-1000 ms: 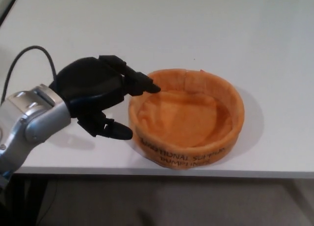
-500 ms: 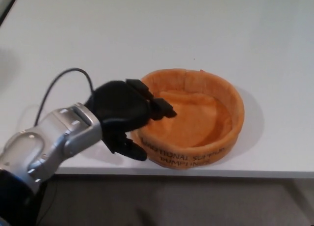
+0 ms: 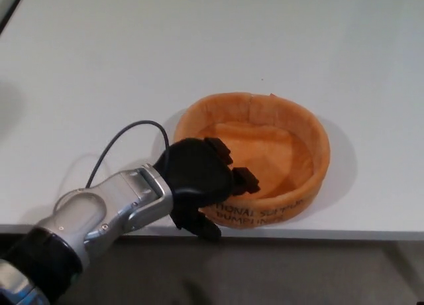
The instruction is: A soft plate is kept in the center of the table close to the robot and the robot uses its left hand to pick up the plate, turns it upside down and places it back on the table
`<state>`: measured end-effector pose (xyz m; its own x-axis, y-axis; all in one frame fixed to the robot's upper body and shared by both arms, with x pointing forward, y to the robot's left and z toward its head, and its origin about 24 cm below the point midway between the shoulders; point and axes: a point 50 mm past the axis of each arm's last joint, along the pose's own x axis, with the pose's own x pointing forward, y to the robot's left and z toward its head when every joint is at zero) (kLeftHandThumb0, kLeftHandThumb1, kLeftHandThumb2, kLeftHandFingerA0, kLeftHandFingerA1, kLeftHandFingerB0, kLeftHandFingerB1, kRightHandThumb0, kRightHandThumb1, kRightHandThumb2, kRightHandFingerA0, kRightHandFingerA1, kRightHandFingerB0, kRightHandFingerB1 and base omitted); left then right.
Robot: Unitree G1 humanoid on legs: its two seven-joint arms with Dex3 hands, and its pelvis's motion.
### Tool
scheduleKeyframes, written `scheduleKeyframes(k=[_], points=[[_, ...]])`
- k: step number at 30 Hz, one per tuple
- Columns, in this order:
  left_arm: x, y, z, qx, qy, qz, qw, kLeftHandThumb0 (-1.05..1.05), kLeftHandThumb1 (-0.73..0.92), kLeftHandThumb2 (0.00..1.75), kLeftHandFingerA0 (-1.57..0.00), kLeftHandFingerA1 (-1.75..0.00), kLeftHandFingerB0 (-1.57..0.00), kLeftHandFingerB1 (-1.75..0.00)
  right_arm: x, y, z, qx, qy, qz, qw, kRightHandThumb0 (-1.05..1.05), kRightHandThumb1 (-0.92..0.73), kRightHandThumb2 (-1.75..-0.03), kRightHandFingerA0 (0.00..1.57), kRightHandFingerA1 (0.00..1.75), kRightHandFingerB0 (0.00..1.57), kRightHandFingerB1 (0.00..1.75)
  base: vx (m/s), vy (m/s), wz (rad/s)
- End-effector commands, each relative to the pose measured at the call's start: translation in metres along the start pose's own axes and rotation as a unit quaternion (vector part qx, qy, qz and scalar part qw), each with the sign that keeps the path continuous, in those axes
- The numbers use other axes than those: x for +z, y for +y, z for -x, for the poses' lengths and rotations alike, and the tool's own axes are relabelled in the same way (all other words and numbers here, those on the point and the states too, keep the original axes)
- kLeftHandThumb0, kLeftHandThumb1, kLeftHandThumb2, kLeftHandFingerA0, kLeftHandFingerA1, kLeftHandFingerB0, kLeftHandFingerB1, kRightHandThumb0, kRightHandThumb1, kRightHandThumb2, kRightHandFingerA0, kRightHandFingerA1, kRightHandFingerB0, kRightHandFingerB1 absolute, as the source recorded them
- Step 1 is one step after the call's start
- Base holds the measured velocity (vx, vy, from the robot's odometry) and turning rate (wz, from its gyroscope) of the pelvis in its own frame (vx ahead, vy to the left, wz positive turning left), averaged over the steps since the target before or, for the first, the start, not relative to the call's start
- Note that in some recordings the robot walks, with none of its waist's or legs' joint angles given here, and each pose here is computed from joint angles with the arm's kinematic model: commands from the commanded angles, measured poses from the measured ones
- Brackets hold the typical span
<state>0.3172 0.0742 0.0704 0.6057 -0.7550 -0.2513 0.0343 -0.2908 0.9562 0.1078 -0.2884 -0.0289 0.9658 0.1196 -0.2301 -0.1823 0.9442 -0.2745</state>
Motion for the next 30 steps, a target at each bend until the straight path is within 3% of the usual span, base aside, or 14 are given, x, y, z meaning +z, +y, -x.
scheduleKeyframes(k=[1,3,4,5,6,7,9,10,12,13,14,16,17,30], points=[[0.002,-0.006,-0.001,0.008,-0.004,-0.047,0.999,-0.83,0.75,0.64,-0.44,-0.43,-0.39,-0.33,0.001,-0.002,0.001,0.0,-0.007,0.018,1.0,-0.65,-0.89,-0.67,0.5,0.47,0.35,0.33,0.0,0.0,0.0],[0.002,-0.008,-0.001,0.008,-0.003,-0.055,0.998,-0.8,0.74,0.63,-0.48,-0.44,-0.41,-0.34,0.001,-0.002,0.001,0.001,-0.007,0.017,1.0,-0.65,-0.89,-0.67,0.5,0.46,0.35,0.33,0.0,0.0,0.0],[0.001,-0.009,-0.001,0.011,-0.001,-0.063,0.998,-0.76,0.73,0.62,-0.63,-0.49,-0.47,-0.36,0.001,-0.002,0.001,0.0,-0.006,0.012,1.0,-0.68,-0.72,-1.06,0.44,0.58,0.29,0.49,0.0,0.0,0.0],[0.001,-0.01,-0.001,0.012,0.0,-0.067,0.998,-0.76,0.73,0.62,-0.63,-0.49,-0.47,-0.36,0.001,-0.002,0.001,0.0,-0.005,0.01,1.0,-0.68,-0.72,-1.06,0.44,0.58,0.29,0.49,0.0,0.0,0.0],[-0.001,-0.011,-0.002,0.033,0.007,-0.078,0.996,-0.7,0.65,0.6,-0.86,-1.12,-0.76,-0.58,0.002,-0.002,0.0,-0.001,-0.009,0.009,1.0,-0.66,-0.88,-0.67,0.5,0.48,0.36,0.34,0.0,0.0,0.0],[-0.001,-0.011,-0.002,0.041,0.009,-0.077,0.996,-0.63,0.46,0.83,-1.01,-1.28,-0.88,-0.89,0.002,-0.002,0.0,-0.001,-0.009,0.009,1.0,-0.66,-0.89,-0.67,0.49,0.48,0.36,0.33,0.0,0.0,0.0],[-0.004,-0.011,-0.001,0.041,0.023,-0.072,0.996,-0.42,0.36,0.83,-1.27,-1.4,-0.97,-1.15,0.001,-0.002,0.0,-0.001,-0.008,0.006,1.0,-0.66,-0.88,-0.67,0.48,0.48,0.36,0.33,0.0,0.0,0.0],[-0.007,-0.009,0.0,0.034,0.028,-0.068,0.997,-0.38,0.35,0.83,-1.29,-1.41,-1.08,-1.25,0.001,-0.002,0.0,-0.001,-0.007,0.006,1.0,-0.67,-0.71,-1.05,0.42,0.59,0.29,0.5,0.0,0.0,0.0],[-0.01,-0.008,0.001,0.028,0.028,-0.083,0.996,-0.36,0.36,0.84,-1.31,-1.42,-1.1,-1.27,0.001,-0.003,0.001,-0.001,-0.007,0.009,1.0,-0.66,-0.71,-1.05,0.43,0.59,0.29,0.49,0.0,0.0,0.0],[-0.011,-0.008,0.002,0.028,0.029,-0.087,0.995,-0.36,0.38,0.84,-1.3,-1.42,-1.09,-1.27,0.001,-0.003,0.001,-0.001,-0.007,0.009,1.0,-0.66,-0.89,-0.67,0.49,0.48,0.36,0.33,0.0,0.0,0.0],[-0.014,-0.007,0.003,0.023,0.038,-0.086,0.995,-0.4,0.42,0.86,-1.29,-1.43,-1.02,-1.25,0.0,-0.003,0.001,-0.001,-0.007,0.009,1.0,-0.66,-0.71,-1.06,0.41,0.58,0.26,0.48,0.0,0.0,0.0],[-0.018,-0.005,0.006,0.013,0.051,-0.089,0.995,-0.41,0.42,0.85,-1.27,-1.43,-0.98,-1.23,0.0,-0.003,0.001,0.0,-0.003,0.013,1.0,-0.66,-0.71,-1.06,0.41,0.58,0.26,0.48,0.0,0.0,0.0],[-0.019,-0.004,0.007,0.011,0.052,-0.092,0.994,-0.4,0.42,0.85,-1.27,-1.43,-0.99,-1.23,0.0,-0.003,0.002,0.0,-0.002,0.015,1.0,-0.67,-0.89,-0.67,0.48,0.47,0.35,0.32,0.0,0.0,0.0],[-0.024,-0.006,0.019,0.022,0.056,-0.033,0.998,-0.41,0.4,0.83,-1.23,-1.42,-0.97,-1.25,-0.002,-0.003,0.004,0.0,0.008,0.008,1.0,-0.64,-0.89,-0.67,0.48,0.46,0.34,0.32,0.0,0.0,0.0]])
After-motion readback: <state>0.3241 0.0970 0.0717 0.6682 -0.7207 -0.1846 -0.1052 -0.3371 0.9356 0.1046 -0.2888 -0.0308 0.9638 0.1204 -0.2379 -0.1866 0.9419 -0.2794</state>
